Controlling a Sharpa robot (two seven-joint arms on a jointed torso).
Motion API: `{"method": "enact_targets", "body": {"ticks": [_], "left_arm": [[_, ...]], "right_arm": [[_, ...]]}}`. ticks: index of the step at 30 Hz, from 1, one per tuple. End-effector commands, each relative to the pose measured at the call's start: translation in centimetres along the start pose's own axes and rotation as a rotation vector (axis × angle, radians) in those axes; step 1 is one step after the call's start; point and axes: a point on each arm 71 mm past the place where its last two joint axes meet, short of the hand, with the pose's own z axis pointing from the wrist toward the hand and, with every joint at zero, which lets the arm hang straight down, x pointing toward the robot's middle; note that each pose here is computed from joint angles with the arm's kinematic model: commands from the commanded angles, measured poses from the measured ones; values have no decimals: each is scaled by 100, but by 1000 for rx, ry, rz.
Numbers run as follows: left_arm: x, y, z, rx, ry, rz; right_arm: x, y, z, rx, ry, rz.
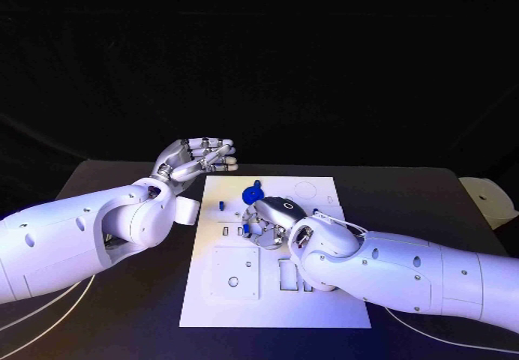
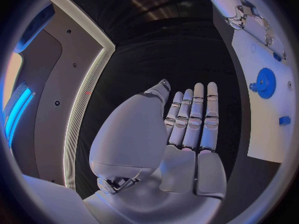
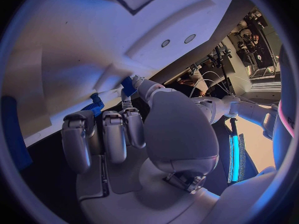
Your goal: Assemble the parts on the task board
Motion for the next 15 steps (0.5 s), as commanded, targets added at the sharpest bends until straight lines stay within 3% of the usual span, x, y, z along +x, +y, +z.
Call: {"method": "enact_targets", "body": {"ticks": [1,15], "left_arm": [[17,-11,4,7,13,-10],[10,-13,1,7,11,-10]], "right_arm": [[62,-18,-13,13,44,-22],[68,-36,-18,19,58,-31]]}}
